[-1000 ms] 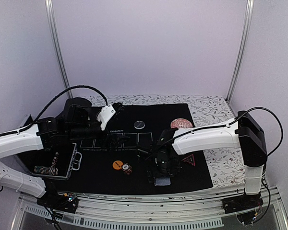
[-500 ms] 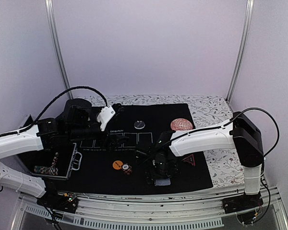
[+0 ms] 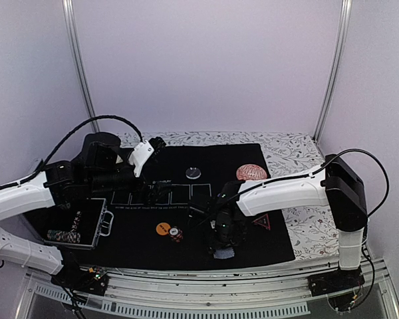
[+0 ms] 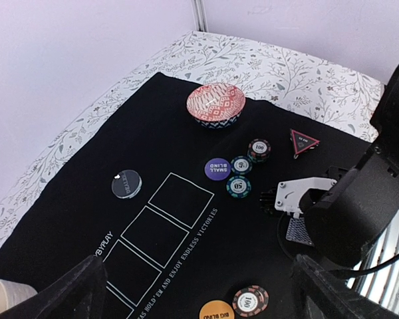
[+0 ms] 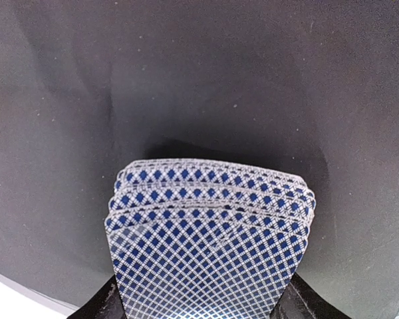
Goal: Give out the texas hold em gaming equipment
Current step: Pick up the face-down deck piles from the poker table mat.
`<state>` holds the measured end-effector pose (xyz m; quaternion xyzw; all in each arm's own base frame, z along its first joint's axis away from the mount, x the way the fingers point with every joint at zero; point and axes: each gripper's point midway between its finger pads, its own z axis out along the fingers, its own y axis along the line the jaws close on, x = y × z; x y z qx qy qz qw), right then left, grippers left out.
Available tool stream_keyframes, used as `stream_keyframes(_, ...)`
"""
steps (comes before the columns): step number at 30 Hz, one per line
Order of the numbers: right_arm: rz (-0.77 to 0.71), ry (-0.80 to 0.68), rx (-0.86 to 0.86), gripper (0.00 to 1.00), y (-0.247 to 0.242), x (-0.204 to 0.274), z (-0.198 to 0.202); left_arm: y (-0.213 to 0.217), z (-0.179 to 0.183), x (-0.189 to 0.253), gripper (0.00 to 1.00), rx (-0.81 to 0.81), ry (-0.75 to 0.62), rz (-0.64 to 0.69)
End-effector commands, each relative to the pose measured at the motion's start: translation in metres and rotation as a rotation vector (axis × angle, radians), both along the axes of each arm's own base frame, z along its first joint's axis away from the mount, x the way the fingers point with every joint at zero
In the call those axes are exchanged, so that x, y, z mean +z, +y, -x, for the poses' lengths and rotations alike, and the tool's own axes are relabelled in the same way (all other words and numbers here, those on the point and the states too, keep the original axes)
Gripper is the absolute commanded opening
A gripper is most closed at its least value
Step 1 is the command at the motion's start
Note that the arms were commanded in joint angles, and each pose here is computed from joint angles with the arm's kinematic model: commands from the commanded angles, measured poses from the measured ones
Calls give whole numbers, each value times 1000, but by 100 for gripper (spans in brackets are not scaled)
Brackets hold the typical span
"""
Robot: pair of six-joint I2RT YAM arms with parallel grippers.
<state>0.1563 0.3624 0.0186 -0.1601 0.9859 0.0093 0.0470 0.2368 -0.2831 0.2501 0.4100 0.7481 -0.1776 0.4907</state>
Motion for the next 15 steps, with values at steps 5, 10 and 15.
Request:
stream_keyframes(5, 46, -17, 90, 58, -12, -3, -4, 12, -9, 16, 98, 64, 19, 41)
stream_keyframes(10, 69, -54, 150, 57, -15, 5, -10, 15, -15, 4, 98, 84, 99, 68)
stream_keyframes(15, 26, -107, 254, 55, -5, 21, -18, 23, -29, -19, 98, 151, 278, 116)
